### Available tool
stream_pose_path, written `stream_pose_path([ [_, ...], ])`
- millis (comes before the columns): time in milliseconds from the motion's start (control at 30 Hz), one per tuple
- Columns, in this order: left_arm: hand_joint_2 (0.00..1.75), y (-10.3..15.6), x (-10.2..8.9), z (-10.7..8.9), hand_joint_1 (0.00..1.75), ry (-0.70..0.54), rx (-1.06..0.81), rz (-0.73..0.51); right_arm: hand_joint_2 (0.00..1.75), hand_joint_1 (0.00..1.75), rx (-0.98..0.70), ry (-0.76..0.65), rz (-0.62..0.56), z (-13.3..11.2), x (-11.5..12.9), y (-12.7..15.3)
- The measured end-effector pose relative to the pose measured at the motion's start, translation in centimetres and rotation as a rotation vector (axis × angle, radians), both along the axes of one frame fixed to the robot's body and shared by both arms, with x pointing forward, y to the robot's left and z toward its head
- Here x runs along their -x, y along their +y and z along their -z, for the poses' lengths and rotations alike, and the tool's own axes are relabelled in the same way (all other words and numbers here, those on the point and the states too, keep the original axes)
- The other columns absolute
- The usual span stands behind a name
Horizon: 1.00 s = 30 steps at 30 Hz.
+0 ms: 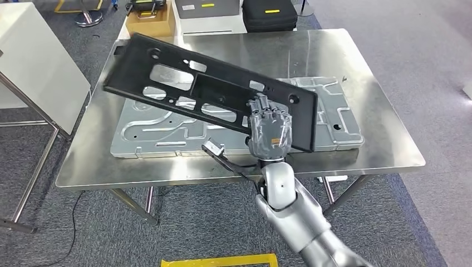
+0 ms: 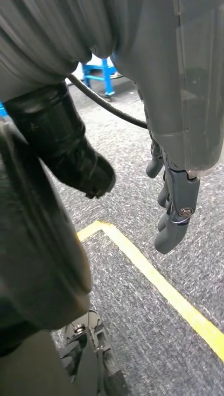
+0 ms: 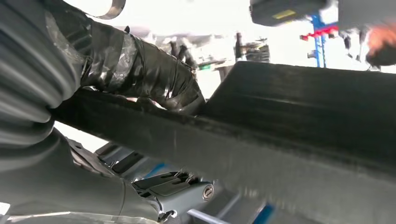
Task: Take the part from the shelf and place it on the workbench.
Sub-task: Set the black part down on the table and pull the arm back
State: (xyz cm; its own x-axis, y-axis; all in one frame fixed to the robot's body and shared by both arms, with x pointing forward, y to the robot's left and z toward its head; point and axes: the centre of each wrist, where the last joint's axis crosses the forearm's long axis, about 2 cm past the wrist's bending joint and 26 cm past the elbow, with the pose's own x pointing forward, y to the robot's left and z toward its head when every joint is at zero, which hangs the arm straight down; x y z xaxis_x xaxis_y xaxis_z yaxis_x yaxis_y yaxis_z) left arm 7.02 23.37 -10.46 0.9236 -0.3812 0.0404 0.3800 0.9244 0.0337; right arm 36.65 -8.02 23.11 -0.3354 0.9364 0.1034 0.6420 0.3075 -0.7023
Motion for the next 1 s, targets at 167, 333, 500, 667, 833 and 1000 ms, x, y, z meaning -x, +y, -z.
stream_pose_path([
  [167,1.75,0.0,-0.1,0.0,0.00,0.004,0.010,-0.001,1.75,1.68,0.191,0.057,-0.001,3.5,-0.5,-0.2],
  [333,1.75,0.2,0.1,0.0,0.00,0.018,0.021,-0.036,1.75,1.68,0.294,0.099,0.030,5.6,-1.2,-1.8],
  [500,1.75,0.0,0.1,0.0,0.00,0.019,0.020,-0.016,1.75,1.68,0.335,0.117,0.056,6.2,-1.8,-2.9],
  [667,1.75,-0.1,0.2,0.0,0.00,0.020,0.022,-0.006,1.75,1.68,0.362,0.135,0.079,6.8,-2.2,-3.8],
  [833,1.75,-0.2,0.2,0.0,0.00,0.022,0.030,0.000,1.75,1.68,0.380,0.147,0.093,7.2,-2.3,-4.4],
  [1000,1.75,-0.3,0.1,0.0,0.00,0.018,0.031,0.008,1.75,1.68,0.387,0.151,0.102,7.3,-2.5,-4.7],
])
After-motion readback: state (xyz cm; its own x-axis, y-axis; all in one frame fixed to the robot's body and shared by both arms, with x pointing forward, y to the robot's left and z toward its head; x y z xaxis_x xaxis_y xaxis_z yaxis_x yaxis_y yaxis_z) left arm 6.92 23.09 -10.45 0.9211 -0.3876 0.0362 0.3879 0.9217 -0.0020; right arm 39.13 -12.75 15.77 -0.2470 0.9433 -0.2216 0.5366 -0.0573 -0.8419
